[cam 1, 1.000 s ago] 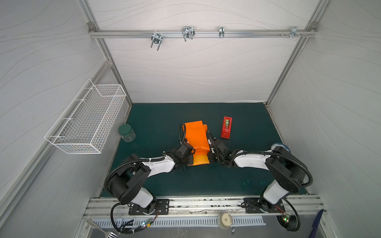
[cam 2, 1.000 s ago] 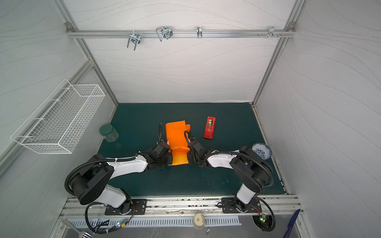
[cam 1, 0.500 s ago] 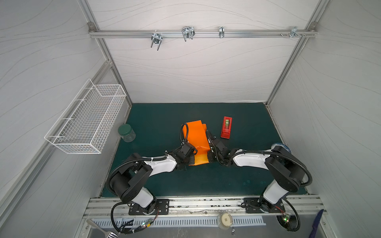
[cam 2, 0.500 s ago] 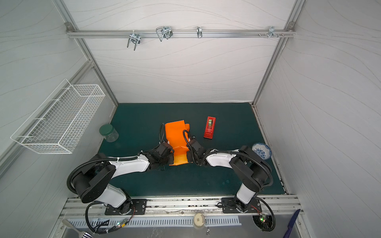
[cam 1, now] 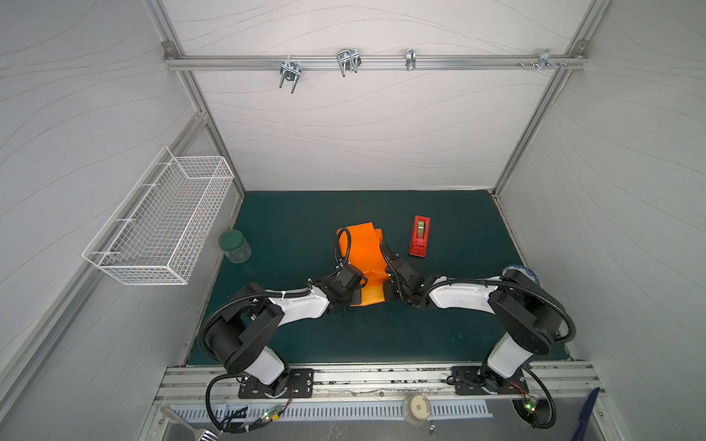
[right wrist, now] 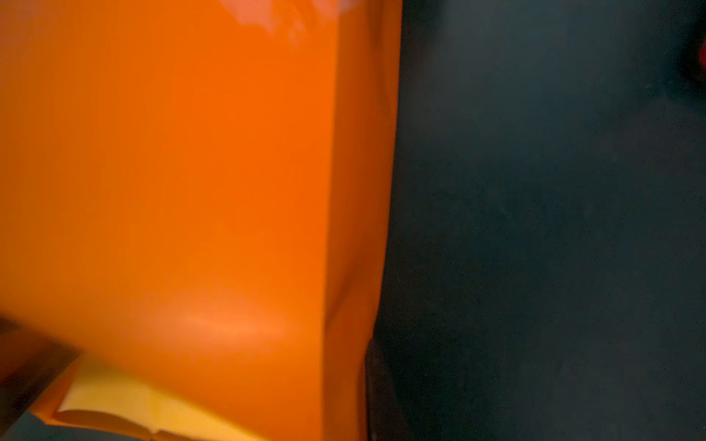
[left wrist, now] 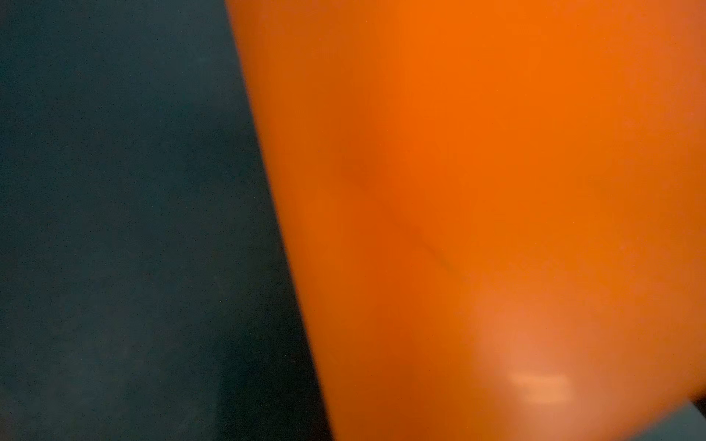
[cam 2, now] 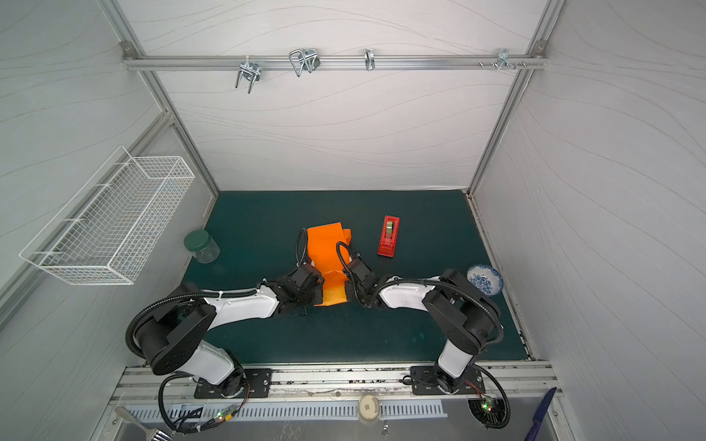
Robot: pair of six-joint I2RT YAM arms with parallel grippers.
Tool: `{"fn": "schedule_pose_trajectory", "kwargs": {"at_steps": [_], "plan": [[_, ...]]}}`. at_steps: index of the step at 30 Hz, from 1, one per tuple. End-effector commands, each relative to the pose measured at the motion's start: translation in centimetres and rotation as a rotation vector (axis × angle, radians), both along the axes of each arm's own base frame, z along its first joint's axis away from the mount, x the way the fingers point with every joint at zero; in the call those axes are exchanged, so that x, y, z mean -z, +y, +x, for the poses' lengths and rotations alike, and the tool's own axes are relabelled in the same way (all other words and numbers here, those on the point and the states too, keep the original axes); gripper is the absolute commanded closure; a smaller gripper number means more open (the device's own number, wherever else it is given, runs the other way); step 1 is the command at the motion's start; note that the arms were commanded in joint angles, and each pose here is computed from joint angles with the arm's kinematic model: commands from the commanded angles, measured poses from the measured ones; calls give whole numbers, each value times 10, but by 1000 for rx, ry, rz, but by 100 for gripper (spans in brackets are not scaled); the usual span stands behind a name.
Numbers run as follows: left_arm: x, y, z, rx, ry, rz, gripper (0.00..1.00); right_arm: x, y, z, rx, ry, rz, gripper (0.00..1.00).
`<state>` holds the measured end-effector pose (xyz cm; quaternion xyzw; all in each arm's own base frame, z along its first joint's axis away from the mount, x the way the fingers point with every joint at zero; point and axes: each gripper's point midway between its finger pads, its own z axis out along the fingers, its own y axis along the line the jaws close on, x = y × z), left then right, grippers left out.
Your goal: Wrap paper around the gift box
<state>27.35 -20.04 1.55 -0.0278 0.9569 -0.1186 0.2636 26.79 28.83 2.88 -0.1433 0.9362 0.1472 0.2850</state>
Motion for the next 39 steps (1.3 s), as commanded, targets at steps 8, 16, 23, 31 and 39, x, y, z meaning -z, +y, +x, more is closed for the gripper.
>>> {"fn": "schedule_pose_trajectory", "kwargs": {"at_steps": [8, 16, 23, 31, 39], "plan": [[3, 3, -2, -27, 19, 18, 97, 3, -8, -3, 22, 7, -34, 86], [4, 5, -16, -26, 41, 10, 76, 10, -17, -13, 23, 31, -35, 78], [11, 8, -28, -30, 59, 23, 83, 13, -17, -14, 23, 40, -38, 84], [15, 9, -26, -38, 56, 59, 100, 13, -16, -13, 25, 48, -43, 97], [16, 7, -24, -37, 55, 57, 100, 11, -18, -14, 28, 46, -50, 94]]}}
